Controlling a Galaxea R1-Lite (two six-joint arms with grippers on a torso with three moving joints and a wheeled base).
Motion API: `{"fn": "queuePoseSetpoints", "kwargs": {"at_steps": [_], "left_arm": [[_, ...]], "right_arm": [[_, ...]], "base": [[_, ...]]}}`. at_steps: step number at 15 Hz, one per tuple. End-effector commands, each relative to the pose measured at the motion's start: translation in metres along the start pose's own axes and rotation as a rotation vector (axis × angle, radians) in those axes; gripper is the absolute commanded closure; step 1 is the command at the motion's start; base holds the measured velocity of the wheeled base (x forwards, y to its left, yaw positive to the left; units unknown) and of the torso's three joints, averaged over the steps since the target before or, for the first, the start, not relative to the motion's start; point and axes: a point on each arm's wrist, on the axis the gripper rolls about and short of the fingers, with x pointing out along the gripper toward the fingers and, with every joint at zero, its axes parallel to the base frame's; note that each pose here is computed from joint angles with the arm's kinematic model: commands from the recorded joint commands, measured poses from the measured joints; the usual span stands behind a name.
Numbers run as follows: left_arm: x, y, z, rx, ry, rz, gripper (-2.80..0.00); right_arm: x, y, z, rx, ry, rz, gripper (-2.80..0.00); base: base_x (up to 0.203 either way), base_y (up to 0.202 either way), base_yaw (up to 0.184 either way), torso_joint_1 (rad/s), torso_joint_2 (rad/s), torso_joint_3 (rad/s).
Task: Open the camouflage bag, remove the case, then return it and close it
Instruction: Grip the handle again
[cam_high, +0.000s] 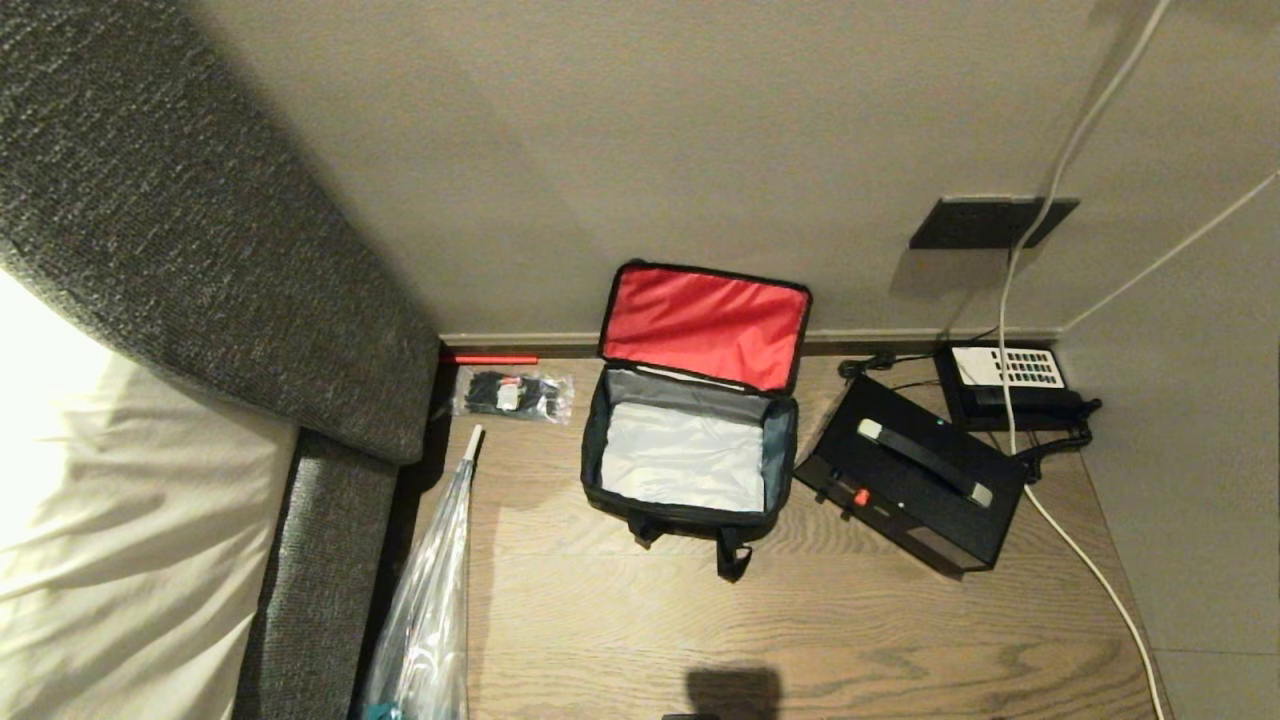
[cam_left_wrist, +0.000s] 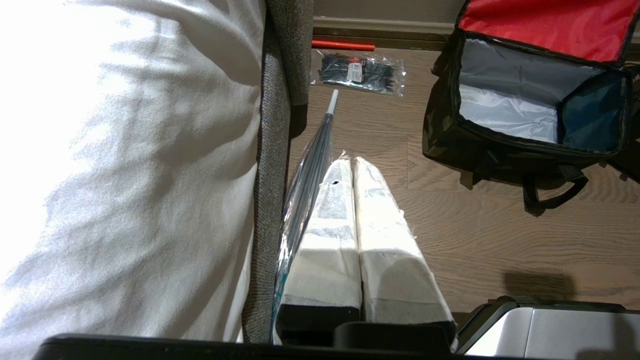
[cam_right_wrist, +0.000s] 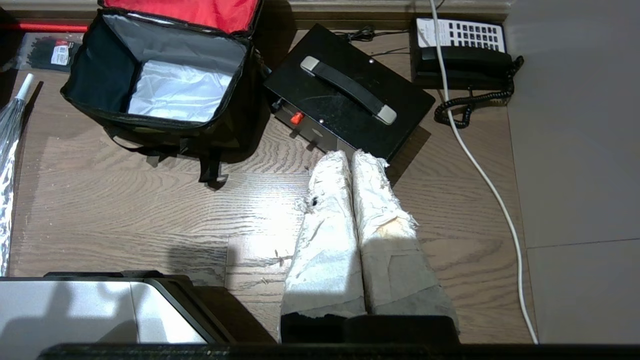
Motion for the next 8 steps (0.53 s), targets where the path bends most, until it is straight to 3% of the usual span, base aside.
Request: {"fn": "queuePoseSetpoints", "kwargs": {"at_steps": [1, 8], "left_arm": [[0.0000, 0.0000, -0.0005, -0.001, -0.001, 0.001, 0.00], [0.0000, 0.0000, -0.0006, -0.001, 0.000, 0.002, 0.00]], "right_arm": [[0.0003, 0.0000, 0.0001, -0.001, 0.004, 0.000, 0.00], [0.0003, 0.0000, 0.0001, -0.001, 0.004, 0.000, 0.00]], "base": [[0.000, 0.000, 0.000, 0.000, 0.00, 0.000], [0.000, 0.000, 0.000, 0.000, 0.00, 0.000]]}}
